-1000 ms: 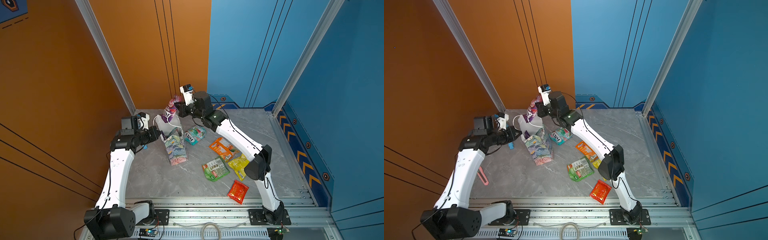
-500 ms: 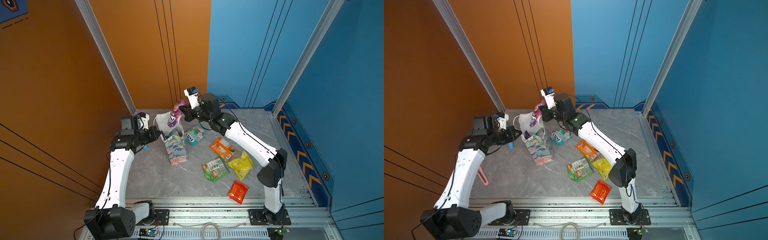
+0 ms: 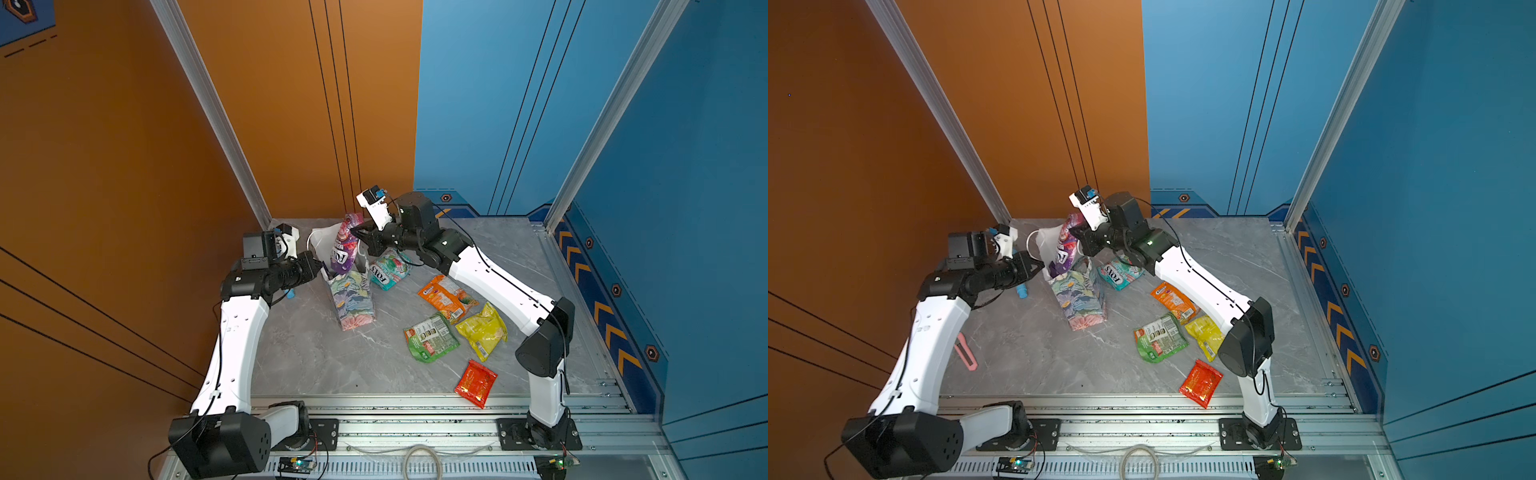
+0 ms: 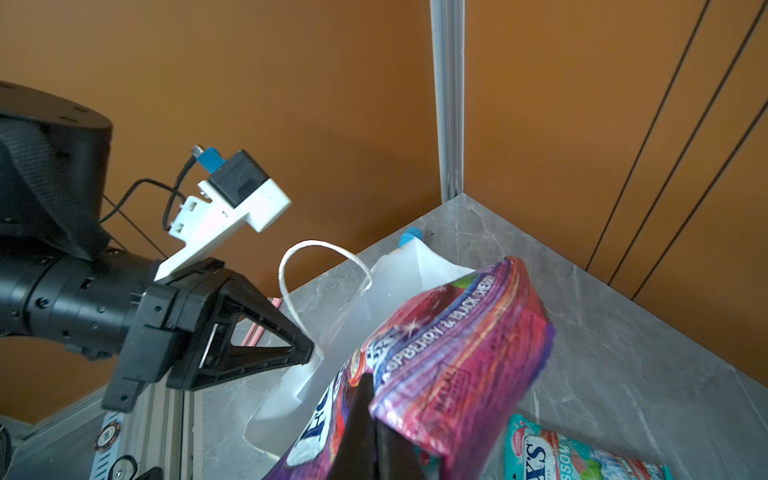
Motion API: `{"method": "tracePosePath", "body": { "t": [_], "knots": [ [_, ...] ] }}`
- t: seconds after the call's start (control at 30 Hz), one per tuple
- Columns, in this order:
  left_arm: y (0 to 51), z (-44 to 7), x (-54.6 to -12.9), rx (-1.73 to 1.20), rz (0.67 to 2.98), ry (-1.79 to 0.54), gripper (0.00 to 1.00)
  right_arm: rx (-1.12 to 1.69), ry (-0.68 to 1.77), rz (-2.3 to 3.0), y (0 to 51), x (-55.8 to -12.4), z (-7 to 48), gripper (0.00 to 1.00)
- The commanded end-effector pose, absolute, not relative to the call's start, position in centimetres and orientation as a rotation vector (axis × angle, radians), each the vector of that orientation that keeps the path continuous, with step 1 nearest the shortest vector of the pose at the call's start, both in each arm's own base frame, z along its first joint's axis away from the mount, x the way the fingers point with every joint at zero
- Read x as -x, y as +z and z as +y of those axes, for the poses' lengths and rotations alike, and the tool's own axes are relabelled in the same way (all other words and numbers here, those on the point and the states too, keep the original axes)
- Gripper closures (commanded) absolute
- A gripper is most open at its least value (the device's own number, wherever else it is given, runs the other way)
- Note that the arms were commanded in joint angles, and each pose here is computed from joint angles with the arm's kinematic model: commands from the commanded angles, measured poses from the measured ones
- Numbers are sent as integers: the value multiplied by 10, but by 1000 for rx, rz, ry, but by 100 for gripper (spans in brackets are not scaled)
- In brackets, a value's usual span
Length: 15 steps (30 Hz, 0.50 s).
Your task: Place the snacks into the paper bag
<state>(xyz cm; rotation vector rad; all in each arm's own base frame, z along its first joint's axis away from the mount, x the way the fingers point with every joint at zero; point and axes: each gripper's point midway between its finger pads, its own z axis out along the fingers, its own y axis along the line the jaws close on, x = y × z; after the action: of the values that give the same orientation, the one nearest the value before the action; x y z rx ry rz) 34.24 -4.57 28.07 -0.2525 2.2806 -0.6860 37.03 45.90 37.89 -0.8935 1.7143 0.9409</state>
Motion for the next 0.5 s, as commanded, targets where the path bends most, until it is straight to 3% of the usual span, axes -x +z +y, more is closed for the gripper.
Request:
{"method": "tracePosePath", "body": {
  "t": [0.0,0.47],
  "knots": [
    [297,-47,-346,217,2235,-704,100,983,1009,1619,403,-353,468,100],
    [297,-47,-346,216,2235,-710,100,1057,1056,1660,379,-358,487,100]
  ]
}}
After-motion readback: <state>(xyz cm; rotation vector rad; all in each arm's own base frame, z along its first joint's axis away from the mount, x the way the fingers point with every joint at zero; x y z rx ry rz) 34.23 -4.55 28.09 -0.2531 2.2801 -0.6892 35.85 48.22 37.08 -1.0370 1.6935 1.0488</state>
